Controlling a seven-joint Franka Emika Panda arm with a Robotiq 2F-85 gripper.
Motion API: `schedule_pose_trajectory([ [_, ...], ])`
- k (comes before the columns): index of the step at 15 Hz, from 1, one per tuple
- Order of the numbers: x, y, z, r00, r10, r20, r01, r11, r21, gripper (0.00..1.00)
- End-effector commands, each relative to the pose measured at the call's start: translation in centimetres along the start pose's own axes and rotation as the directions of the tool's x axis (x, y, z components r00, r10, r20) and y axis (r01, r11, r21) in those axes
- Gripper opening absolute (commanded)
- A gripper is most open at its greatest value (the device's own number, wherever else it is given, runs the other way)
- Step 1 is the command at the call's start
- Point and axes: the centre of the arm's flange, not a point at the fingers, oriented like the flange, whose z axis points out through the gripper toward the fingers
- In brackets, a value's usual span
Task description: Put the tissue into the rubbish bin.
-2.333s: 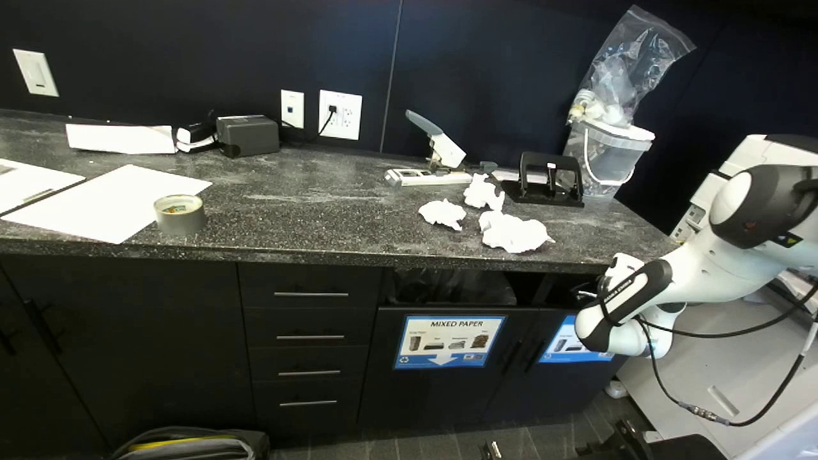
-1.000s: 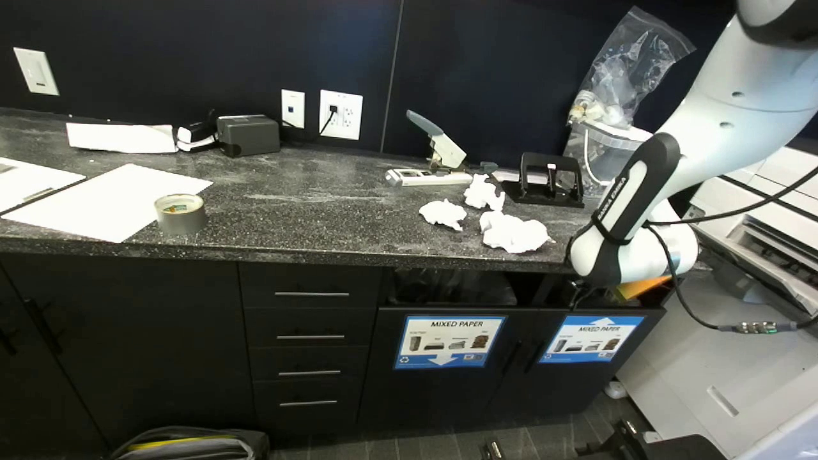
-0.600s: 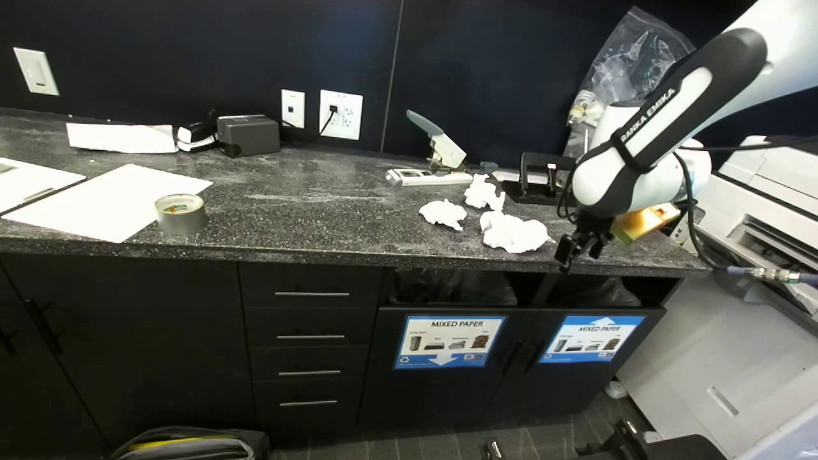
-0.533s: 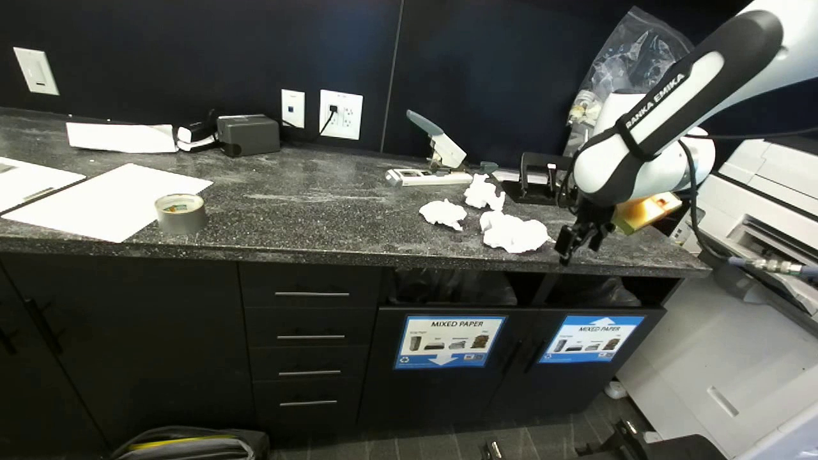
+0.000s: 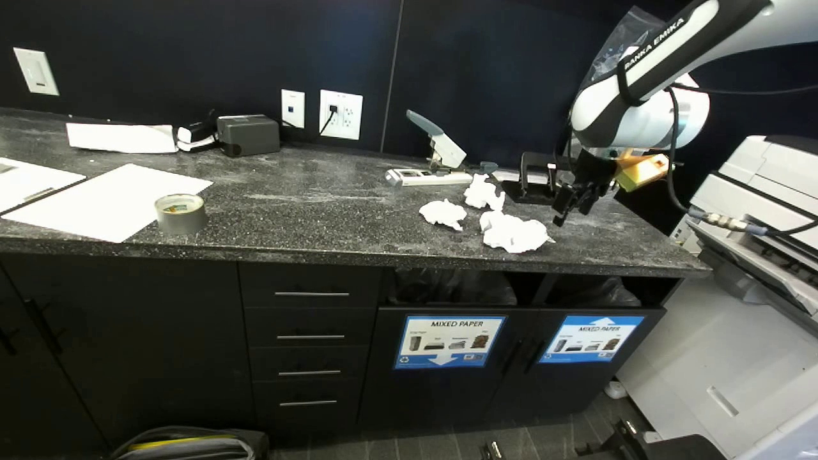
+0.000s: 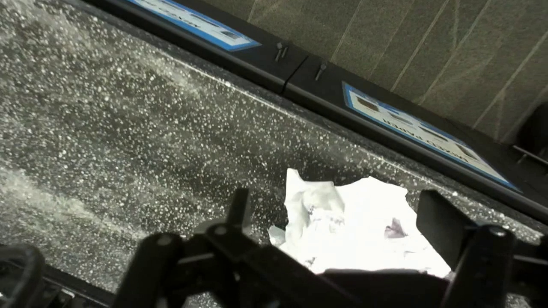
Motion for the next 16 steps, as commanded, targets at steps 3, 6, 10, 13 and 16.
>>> schedule_pose_trajectory([
  [3,4.3,3.0,2.9,0.994,-0.099,-0.043,0.105,0.98,0.17,1.0],
  [6,5.7,2.5,4.6,0.989,-0.145,-0.028,0.147,0.967,0.208,1.0],
  [10,7.5,1.7,6.5,0.985,-0.171,-0.015,0.17,0.961,0.219,1.0],
  [13,8.5,1.2,7.8,0.983,-0.183,-0.009,0.181,0.962,0.205,1.0],
  [16,9.2,0.9,9.1,0.98,-0.201,0.006,0.197,0.964,0.178,1.0],
])
